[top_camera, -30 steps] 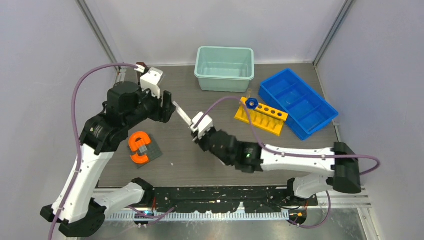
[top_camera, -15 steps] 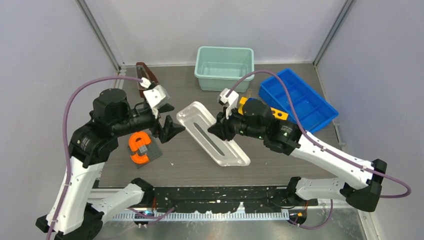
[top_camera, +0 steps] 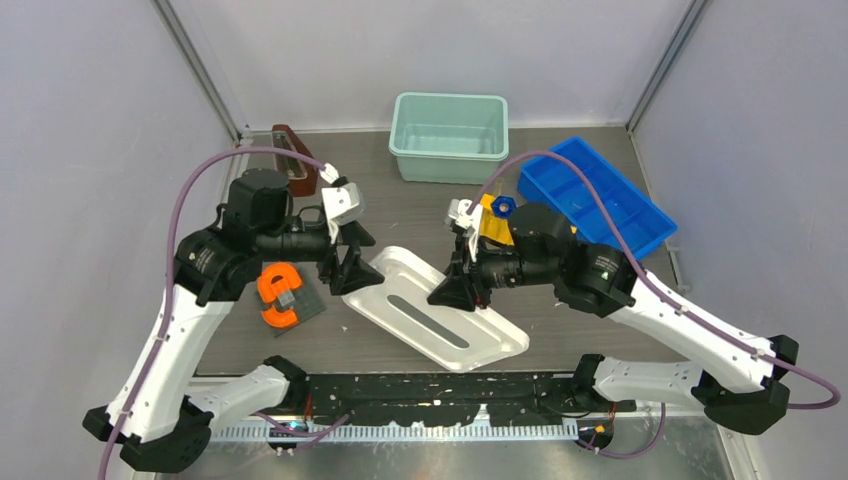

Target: Organize the chemistry lab equipment

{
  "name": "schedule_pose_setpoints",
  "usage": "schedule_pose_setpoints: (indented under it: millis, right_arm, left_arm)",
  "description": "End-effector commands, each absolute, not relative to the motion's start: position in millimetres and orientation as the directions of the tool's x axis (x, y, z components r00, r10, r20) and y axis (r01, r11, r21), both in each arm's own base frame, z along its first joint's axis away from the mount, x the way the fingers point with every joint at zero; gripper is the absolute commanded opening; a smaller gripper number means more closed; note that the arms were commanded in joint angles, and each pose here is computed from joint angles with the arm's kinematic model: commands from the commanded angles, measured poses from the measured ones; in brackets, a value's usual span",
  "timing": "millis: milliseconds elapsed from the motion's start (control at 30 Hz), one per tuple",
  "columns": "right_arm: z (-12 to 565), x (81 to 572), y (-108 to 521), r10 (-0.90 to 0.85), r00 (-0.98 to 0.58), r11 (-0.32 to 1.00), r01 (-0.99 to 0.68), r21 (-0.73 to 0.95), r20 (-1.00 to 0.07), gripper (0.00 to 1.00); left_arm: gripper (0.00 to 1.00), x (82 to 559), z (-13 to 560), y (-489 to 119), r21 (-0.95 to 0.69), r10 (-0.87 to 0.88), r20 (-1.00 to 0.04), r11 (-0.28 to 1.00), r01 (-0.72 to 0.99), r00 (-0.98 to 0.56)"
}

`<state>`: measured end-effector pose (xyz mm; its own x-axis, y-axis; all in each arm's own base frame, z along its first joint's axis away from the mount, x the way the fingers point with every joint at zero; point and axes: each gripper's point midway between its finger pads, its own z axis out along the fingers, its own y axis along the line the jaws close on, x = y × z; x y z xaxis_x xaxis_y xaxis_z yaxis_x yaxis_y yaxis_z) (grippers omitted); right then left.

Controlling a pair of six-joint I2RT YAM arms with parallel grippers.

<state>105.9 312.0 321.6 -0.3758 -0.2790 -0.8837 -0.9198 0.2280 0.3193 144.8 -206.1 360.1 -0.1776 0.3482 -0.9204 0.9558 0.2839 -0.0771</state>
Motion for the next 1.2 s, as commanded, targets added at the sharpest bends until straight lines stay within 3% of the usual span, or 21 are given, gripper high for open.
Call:
schedule_pose_setpoints:
  millis: [0, 200, 367, 500, 633, 733, 767, 833, 1000, 1167]
  right_arm:
    - [366, 94, 306, -0.189, -0.293, 0.142, -0.953, 0.269, -0.937, 0.07]
    - [373, 95, 304, -0.187, -0.240, 0.130, -0.967, 0.218, -0.953, 0.07]
    - [375, 100, 301, -0.203, -0.211, 0.144, -0.972, 0.184, -0.956, 0.09]
    - [380, 115, 293, -0.179, -0.201, 0.219, -0.962, 0.160, -0.963, 0.16]
    - [397, 126, 285, -0.123, -0.196, 0.293, -0.944, 0.153, -0.973, 0.31]
    - [415, 142, 274, -0.046, -0.196, 0.404, -0.901, 0.161, -0.980, 0.54]
    - [422, 144, 269, -0.016, -0.191, 0.428, -0.888, 0.166, -0.981, 0.68]
    - [440, 153, 256, 0.067, -0.186, 0.501, -0.843, 0.195, -0.980, 0.80]
    - [479, 160, 223, 0.271, -0.160, 0.585, -0.756, 0.295, -0.949, 0.92]
    - [492, 157, 199, 0.364, -0.129, 0.604, -0.721, 0.339, -0.923, 0.98]
  left_arm:
    - [0.71, 130, 352, -212, -0.138, 0.348, -0.916, 0.197, 0.971, -0.201]
    - [0.62, 117, 351, -220, -0.215, 0.307, -0.920, 0.131, 0.968, -0.245]
    - [0.38, 106, 349, -219, -0.244, 0.294, -0.919, 0.103, 0.964, -0.264]
    - [0.14, 108, 348, -219, -0.244, 0.267, -0.925, 0.130, 0.961, -0.271]
    - [0.00, 111, 362, -224, -0.234, 0.200, -0.945, 0.131, 0.963, -0.257]
    - [0.00, 112, 371, -228, -0.264, 0.154, -0.946, 0.136, 0.955, -0.284]
    - [0.00, 114, 372, -229, -0.276, 0.144, -0.945, 0.139, 0.951, -0.295]
    - [0.00, 119, 375, -230, -0.294, 0.125, -0.941, 0.163, 0.942, -0.316]
    - [0.00, 148, 384, -231, -0.319, 0.070, -0.932, 0.301, 0.898, -0.355]
    - [0.00, 163, 411, -240, -0.359, -0.019, -0.928, 0.307, 0.881, -0.372]
